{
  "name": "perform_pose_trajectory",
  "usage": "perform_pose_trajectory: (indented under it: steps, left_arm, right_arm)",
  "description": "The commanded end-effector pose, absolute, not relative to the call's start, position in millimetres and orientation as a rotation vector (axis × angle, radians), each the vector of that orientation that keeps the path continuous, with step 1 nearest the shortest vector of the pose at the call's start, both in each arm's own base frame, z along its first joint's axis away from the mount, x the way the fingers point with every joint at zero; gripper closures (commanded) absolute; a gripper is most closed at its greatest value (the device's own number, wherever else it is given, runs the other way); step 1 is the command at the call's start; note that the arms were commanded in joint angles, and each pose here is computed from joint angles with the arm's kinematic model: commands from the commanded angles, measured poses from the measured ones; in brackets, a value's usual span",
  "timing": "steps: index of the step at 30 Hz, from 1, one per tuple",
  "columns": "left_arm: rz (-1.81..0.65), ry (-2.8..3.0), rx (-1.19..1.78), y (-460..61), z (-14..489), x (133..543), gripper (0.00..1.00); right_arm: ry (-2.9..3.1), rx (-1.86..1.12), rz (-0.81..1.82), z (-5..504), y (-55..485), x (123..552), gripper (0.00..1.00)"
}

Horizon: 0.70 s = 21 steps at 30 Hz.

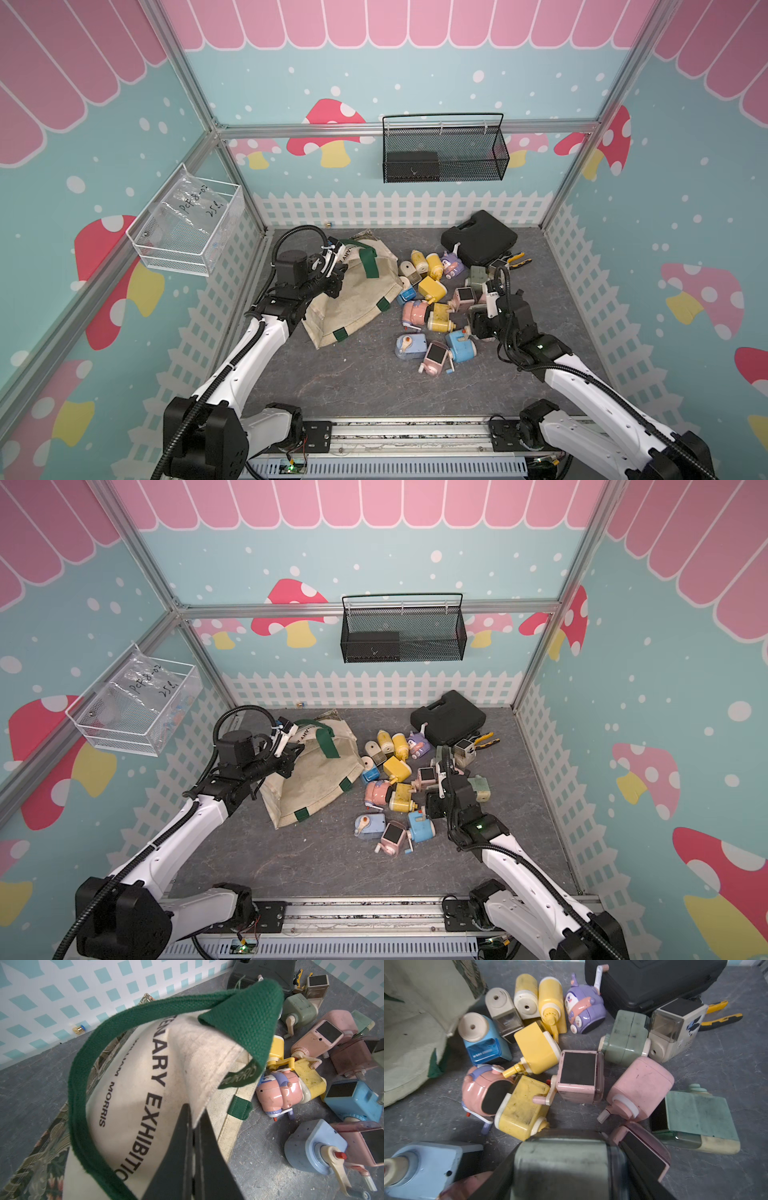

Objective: Take out the pencil sharpeners from the tote bags
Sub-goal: Place the pencil sharpener at the center of the board.

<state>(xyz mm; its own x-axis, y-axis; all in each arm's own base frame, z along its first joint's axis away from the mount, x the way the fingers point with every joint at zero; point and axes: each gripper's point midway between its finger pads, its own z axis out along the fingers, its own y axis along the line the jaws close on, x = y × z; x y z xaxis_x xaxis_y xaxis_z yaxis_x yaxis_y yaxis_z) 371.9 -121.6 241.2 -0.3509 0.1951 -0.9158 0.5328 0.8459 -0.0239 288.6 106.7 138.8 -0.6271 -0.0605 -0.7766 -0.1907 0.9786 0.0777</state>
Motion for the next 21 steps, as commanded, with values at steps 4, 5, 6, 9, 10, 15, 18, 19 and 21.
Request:
perform_pose_trajectory:
  steps: [4, 5, 6, 9, 10, 15, 18, 19, 21]
  left_arm:
    - [-0.425, 1.962, 0.507, -122.2, 243.9, 377.4, 1.0]
    - [-0.427, 1.975, 0.502, -122.0, 241.3, 378.0, 1.0]
    - [-0.428, 1.988, 0.495, -121.5, 238.8, 379.0, 1.0]
    - [-0.427, 2.004, 0.485, -120.7, 235.7, 380.3, 1.0]
    - [-0.433, 2.011, 0.482, -121.3, 233.4, 380.5, 1.0]
    - [-0.451, 2.049, 0.461, -121.6, 224.8, 383.6, 0.87]
    - [-0.437, 2.063, 0.438, -118.5, 222.5, 384.6, 0.7]
    - [-0.424, 2.067, 0.425, -116.2, 222.2, 385.3, 0.49]
    - [-0.384, 2.079, 0.385, -109.3, 223.1, 386.7, 0.26]
  right_arm:
    - [2.23, -0.144, 0.197, 141.4, 112.6, 326.1, 0.47]
    - [2.247, -0.149, 0.187, 136.8, 113.0, 329.7, 0.46]
    - [2.262, -0.152, 0.18, 132.9, 113.4, 332.1, 0.43]
    - [2.259, -0.162, 0.19, 133.1, 116.3, 335.7, 0.33]
    - [2.254, -0.161, 0.19, 135.5, 116.4, 336.5, 0.27]
    - [2.209, -0.178, 0.16, 156.5, 114.3, 341.3, 0.03]
    - [2.181, -0.168, 0.122, 172.3, 108.7, 344.4, 0.01]
    - [2.162, -0.163, 0.116, 180.0, 107.2, 345.0, 0.01]
    - [2.122, -0.156, 0.119, 194.7, 106.3, 345.5, 0.01]
